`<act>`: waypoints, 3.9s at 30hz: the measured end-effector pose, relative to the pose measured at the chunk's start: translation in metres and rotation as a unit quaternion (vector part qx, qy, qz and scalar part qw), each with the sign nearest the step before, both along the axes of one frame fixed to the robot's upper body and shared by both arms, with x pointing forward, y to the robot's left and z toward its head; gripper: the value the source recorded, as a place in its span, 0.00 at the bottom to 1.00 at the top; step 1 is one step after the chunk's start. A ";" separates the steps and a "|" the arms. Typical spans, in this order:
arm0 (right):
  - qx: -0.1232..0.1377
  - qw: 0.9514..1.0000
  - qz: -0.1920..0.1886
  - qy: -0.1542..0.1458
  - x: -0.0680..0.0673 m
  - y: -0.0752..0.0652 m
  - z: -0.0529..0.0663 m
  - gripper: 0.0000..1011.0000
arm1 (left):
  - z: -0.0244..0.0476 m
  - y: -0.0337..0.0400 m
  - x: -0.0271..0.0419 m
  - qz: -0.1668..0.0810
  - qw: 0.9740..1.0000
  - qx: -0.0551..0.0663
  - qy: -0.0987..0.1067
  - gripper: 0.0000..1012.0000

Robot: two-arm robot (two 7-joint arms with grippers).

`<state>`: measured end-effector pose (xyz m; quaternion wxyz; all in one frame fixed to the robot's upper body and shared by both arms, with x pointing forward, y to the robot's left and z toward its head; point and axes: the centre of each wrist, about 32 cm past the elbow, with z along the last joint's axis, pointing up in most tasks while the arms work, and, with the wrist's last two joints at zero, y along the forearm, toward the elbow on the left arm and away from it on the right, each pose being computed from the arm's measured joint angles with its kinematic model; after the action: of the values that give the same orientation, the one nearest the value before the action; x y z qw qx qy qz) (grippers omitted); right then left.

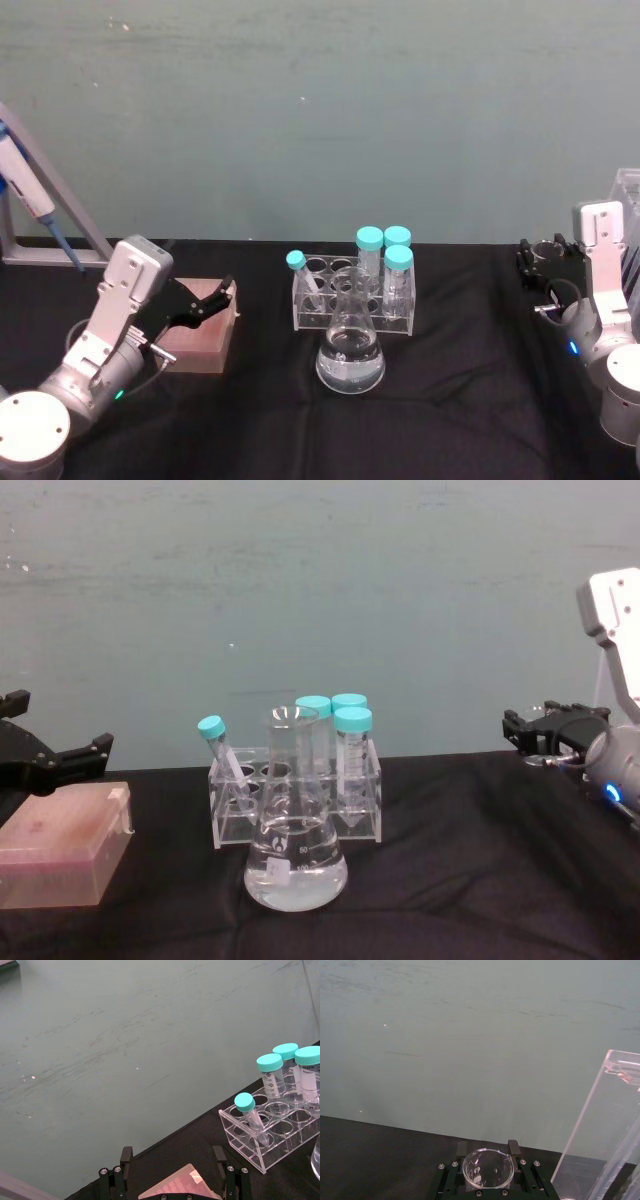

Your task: Place the experimental apparatus aside using one hand.

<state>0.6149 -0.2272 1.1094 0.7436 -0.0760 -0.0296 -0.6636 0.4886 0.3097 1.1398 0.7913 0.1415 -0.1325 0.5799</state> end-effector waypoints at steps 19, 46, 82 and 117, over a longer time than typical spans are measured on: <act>0.001 1.000 -0.028 0.010 0.002 -0.003 -0.007 0.50 | 0.0000 0.0000 0.0000 0.000 1.000 0.000 0.000 0.99; -0.006 0.999 -0.042 0.026 0.004 -0.006 -0.012 0.49 | 0.0000 0.0000 0.0000 0.000 1.000 0.000 0.000 0.99; -0.006 0.998 -0.033 0.044 0.009 -0.005 -0.020 0.49 | 0.0000 0.0000 0.0000 0.000 1.000 0.000 0.000 0.99; -0.006 0.998 -0.033 0.044 0.009 -0.005 -0.020 0.70 | 0.0000 0.0000 0.0000 0.000 1.000 0.000 0.000 0.99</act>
<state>0.6239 -0.2321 1.0895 0.7212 -0.1107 0.0016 -0.6838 0.4886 0.3097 1.1397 0.7913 0.1415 -0.1324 0.5799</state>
